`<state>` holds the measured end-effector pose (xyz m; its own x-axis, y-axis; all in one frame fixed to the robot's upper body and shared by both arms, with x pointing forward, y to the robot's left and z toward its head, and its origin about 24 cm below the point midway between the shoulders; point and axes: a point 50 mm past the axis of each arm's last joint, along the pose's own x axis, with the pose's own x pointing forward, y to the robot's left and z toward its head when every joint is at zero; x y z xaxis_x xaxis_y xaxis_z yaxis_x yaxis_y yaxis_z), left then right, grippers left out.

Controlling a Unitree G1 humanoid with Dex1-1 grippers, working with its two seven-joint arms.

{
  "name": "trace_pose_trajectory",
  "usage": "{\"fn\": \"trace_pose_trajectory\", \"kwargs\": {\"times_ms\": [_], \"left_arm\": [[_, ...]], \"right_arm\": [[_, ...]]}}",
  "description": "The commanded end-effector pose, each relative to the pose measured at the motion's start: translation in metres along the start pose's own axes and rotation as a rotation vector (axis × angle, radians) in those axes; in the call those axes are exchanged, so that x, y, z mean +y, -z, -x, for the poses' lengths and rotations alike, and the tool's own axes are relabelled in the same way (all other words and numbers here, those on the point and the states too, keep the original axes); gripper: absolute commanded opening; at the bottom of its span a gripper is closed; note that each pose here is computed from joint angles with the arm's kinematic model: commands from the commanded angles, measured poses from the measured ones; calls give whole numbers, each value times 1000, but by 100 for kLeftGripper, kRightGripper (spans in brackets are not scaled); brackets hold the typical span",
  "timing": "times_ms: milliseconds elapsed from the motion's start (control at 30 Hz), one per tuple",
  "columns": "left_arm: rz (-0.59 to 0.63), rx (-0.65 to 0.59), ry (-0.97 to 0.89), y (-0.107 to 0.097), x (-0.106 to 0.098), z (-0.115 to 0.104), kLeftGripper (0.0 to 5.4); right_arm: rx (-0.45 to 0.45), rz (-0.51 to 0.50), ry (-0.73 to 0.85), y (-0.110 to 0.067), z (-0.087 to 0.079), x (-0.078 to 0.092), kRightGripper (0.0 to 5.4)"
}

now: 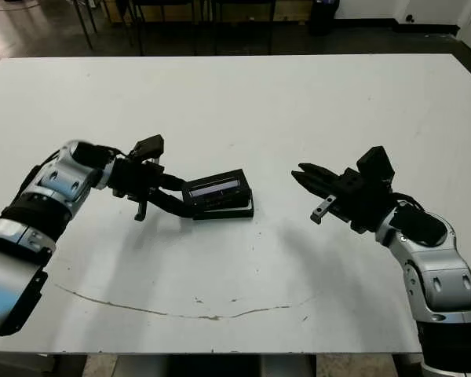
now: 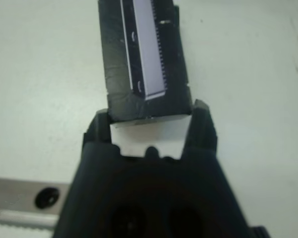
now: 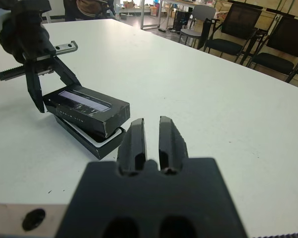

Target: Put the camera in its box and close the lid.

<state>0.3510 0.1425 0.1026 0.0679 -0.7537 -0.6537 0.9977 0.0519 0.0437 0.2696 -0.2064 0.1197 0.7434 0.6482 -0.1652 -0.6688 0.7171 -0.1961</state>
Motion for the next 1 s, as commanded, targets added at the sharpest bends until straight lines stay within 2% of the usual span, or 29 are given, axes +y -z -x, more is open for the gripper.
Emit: {"fn": "trace_pose_trajectory", "kwargs": {"times_ms": [33, 167, 567, 1000], "left_arm": [[-40, 101, 30, 5, -2, -2, 44], [-111, 165, 48, 0, -2, -1, 44], [-182, 266, 63, -2, -3, -3, 27], [-138, 195, 13, -10, -1, -18, 27]], "right_arm": [[45, -3, 8, 5, 3, -1, 0], [50, -3, 9, 5, 3, -1, 0], [56, -3, 7, 6, 3, 0, 0], [42, -4, -7, 9, 3, 0, 0]]}}
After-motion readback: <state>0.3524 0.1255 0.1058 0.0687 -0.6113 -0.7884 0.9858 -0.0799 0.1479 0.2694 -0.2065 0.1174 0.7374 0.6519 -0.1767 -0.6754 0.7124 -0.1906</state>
